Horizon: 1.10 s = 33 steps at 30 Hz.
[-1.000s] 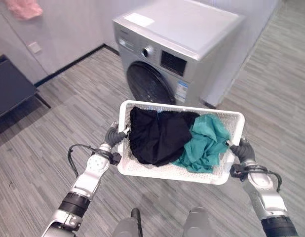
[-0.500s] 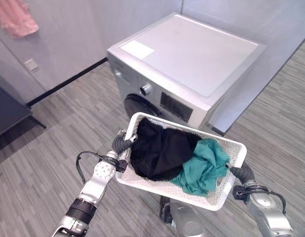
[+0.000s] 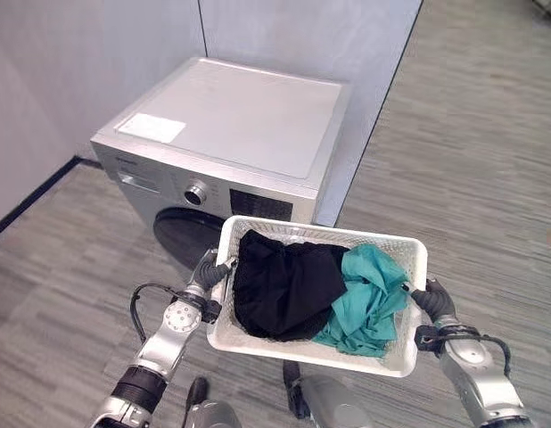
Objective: Grab the laundry basket,head to the washer,open it,put in the laundry and shut it.
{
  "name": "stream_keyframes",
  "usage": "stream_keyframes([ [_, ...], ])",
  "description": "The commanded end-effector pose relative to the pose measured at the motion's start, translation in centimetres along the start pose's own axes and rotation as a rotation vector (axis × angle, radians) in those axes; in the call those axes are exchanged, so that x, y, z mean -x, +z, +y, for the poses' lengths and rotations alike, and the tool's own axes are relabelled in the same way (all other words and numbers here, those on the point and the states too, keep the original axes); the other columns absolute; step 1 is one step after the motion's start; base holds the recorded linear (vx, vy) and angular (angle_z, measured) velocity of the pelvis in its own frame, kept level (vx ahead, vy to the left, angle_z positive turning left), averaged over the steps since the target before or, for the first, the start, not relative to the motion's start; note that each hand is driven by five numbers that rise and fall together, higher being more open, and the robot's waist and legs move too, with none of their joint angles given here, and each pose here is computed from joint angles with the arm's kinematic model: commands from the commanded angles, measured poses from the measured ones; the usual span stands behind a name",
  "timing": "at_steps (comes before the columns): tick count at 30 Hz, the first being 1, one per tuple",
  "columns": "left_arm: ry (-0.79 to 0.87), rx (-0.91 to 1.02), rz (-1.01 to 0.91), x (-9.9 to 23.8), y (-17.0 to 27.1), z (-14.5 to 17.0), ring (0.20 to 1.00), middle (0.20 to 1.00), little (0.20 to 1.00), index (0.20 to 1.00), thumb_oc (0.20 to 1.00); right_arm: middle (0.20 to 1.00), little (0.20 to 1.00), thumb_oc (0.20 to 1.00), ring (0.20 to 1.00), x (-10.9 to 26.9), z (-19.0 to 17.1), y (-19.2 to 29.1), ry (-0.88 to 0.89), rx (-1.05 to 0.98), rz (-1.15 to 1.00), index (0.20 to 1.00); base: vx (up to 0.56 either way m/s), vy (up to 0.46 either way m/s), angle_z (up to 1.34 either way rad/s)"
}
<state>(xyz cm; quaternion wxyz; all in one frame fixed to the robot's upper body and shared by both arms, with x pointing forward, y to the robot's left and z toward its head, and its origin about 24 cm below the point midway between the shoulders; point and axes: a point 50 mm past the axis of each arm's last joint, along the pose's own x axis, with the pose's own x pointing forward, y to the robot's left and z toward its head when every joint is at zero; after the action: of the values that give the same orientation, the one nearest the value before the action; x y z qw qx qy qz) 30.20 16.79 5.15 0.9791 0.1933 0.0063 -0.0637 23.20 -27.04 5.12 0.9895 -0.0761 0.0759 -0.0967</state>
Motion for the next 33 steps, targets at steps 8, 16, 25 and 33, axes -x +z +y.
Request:
stream_keyframes([
  [8,0.417,-0.204,-0.407,1.2,10.0,13.6,0.2,0.2,0.2,0.2,0.2,0.2,0.2,0.2,0.2,-1.5,-4.7,10.2,-0.141,-0.046,-0.457,0.2,-0.03,0.43,-0.13],
  [16,0.469,-0.34,-0.549,0.9,16.7,17.2,0.2,0.2,0.2,0.2,0.2,0.2,0.2,0.2,0.2,-3.0,-6.0,16.3,-0.093,0.065,-0.569,0.2,0.0,0.205,-0.63],
  [25,0.488,-0.327,-0.571,-1.0,20.9,19.1,0.2,0.2,0.2,0.2,0.2,0.2,0.2,0.2,0.2,-4.8,-7.2,22.4,-0.112,0.194,-0.608,0.2,0.11,-0.017,-0.14],
  [33,0.428,-0.315,-0.581,-3.3,22.9,17.2,0.2,0.2,0.2,0.2,0.2,0.2,0.2,0.2,0.2,-5.8,-7.5,24.0,-0.126,0.3,-0.556,0.2,0.23,-0.175,0.22],
])
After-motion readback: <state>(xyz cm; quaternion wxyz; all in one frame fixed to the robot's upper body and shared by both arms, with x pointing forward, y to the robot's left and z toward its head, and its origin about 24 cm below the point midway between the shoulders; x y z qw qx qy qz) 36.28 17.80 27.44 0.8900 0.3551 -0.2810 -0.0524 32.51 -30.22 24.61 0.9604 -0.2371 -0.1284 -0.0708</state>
